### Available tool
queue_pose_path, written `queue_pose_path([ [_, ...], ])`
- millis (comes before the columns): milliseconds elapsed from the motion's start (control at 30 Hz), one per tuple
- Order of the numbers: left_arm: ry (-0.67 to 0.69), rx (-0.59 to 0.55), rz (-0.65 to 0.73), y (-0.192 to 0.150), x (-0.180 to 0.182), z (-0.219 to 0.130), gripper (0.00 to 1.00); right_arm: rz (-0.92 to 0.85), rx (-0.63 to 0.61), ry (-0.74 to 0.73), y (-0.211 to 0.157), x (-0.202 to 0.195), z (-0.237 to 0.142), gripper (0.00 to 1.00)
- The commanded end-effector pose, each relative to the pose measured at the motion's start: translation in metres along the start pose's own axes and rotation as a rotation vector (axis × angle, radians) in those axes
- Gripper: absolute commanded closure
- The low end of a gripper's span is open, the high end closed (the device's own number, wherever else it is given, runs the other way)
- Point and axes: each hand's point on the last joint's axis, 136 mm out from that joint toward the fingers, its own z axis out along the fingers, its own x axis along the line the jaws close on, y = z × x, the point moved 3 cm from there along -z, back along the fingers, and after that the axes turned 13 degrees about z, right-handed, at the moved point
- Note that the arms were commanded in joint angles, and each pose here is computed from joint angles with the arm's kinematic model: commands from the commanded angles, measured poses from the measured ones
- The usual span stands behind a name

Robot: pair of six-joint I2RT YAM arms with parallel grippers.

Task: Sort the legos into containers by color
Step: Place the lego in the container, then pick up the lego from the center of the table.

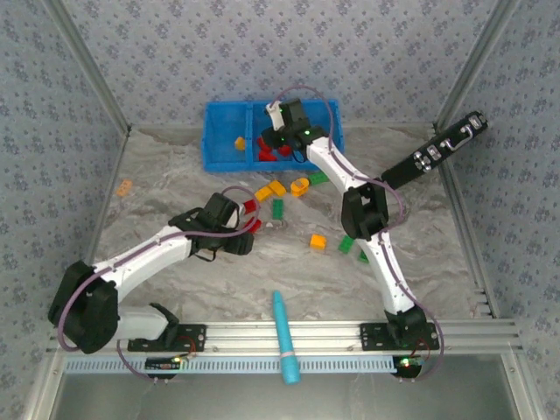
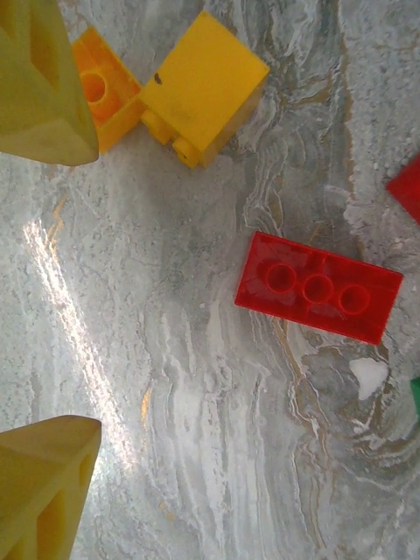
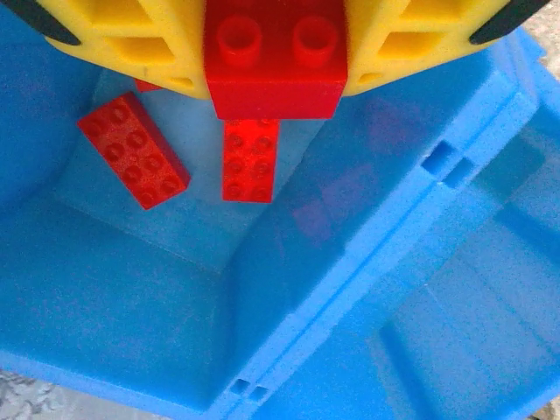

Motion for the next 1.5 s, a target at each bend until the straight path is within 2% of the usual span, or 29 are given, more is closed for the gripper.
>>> queue_pose_path([
  [0, -0.014, -0.013, -0.014, 0.010, -0.004, 0.006, 0.24, -0.029, -0.003, 0.026, -0.004, 0.011, 0.008, 0.59],
  [267, 0.024, 0.009, 0.037, 0.013, 0.000, 0.016, 0.24, -0.047, -0.011, 0.031, 0.000, 0.016, -0.002, 0.45],
  [467, 0.060, -0.007, 0.091, 0.026, 0.004, 0.023, 0.23, -0.097, -0.025, 0.025, 0.015, 0.021, -0.036, 0.39],
  [700, 0.099, -0.025, 0.156, 0.035, 0.005, 0.037, 0.22, -0.182, -0.070, 0.013, 0.034, 0.031, -0.112, 0.36],
  [900, 0.140, -0.007, 0.249, 0.046, 0.007, 0.055, 0.21, -0.192, -0.093, -0.080, 0.033, 0.023, -0.176, 0.31],
  [1000, 0.176, 0.000, 0.279, 0.052, 0.010, 0.062, 0.20, -0.163, -0.111, -0.138, 0.029, 0.016, -0.210, 0.30],
  [1233, 0.166, 0.011, 0.298, 0.056, 0.008, 0.082, 0.19, -0.064, -0.124, -0.247, 0.005, -0.008, -0.284, 0.29],
  [1467, 0.132, 0.043, 0.277, 0.051, 0.003, 0.100, 0.26, 0.020, -0.105, -0.274, -0.024, -0.018, -0.328, 0.28],
])
